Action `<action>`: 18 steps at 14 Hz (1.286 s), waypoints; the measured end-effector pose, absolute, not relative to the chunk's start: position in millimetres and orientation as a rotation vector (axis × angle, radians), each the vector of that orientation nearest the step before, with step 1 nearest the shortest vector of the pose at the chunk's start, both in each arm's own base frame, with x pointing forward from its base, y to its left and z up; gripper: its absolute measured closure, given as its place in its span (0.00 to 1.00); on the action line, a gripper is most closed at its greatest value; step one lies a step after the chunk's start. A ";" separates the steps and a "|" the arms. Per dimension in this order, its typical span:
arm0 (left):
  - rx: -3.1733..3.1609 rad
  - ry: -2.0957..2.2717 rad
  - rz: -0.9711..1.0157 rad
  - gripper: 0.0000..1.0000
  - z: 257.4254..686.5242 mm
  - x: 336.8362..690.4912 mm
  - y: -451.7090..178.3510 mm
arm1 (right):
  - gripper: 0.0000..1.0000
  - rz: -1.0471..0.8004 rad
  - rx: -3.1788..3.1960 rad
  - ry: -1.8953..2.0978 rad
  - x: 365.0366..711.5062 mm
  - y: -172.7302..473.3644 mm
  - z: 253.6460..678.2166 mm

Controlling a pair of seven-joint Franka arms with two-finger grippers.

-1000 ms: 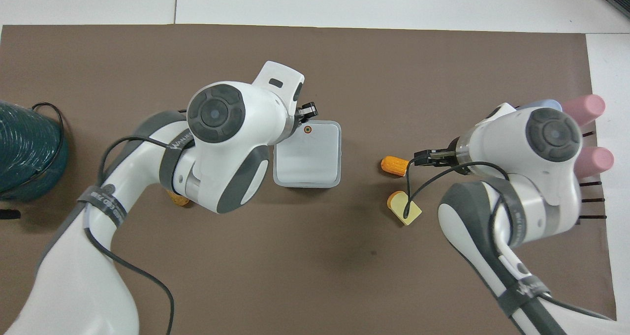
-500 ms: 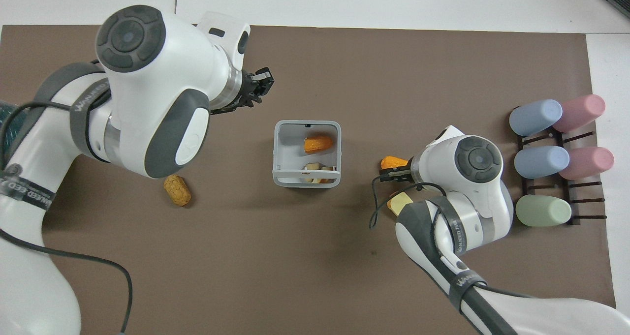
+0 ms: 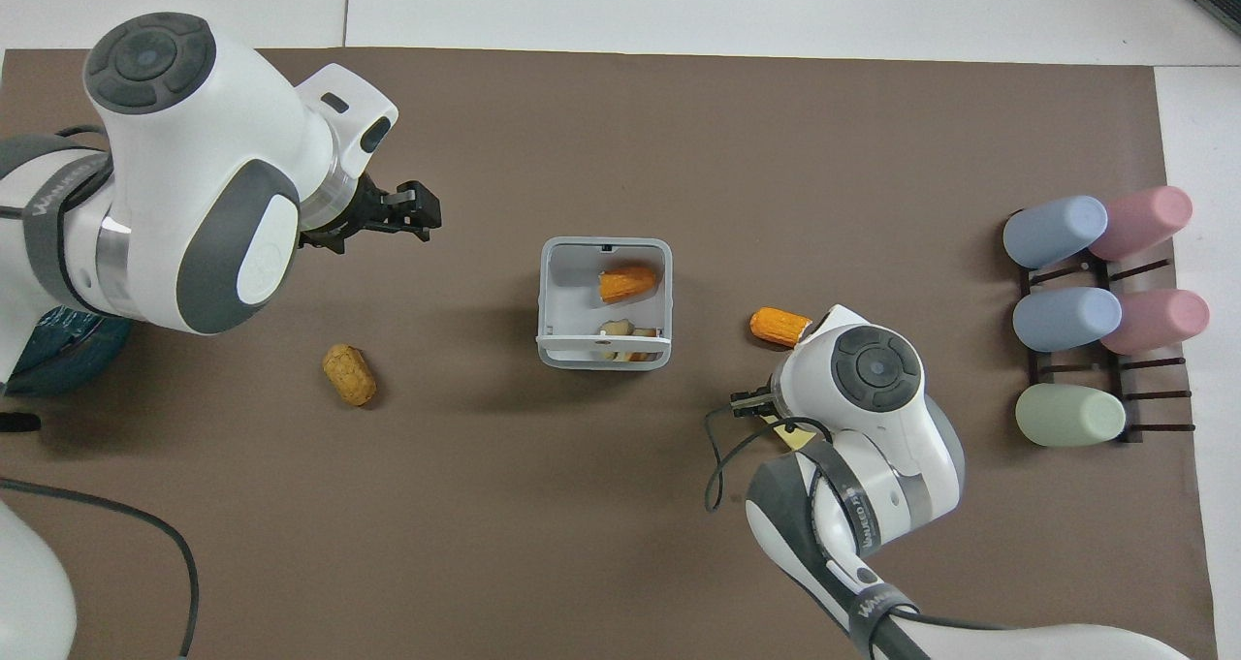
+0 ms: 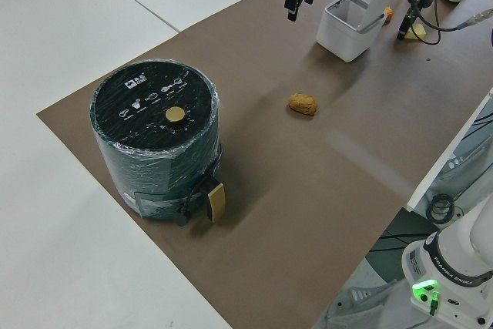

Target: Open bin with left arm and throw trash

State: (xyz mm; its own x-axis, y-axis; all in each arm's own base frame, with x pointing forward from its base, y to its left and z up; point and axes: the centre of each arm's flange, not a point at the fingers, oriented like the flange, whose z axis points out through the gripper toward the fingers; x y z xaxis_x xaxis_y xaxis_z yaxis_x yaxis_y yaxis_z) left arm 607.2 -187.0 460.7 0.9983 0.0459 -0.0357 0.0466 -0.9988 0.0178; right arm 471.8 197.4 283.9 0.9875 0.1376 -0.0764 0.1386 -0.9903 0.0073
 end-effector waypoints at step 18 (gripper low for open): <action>3.159 0.125 0.057 0.02 331.9 503.6 -107.3 | 0.87 0.267 3.432 -0.646 603.5 192.9 439.1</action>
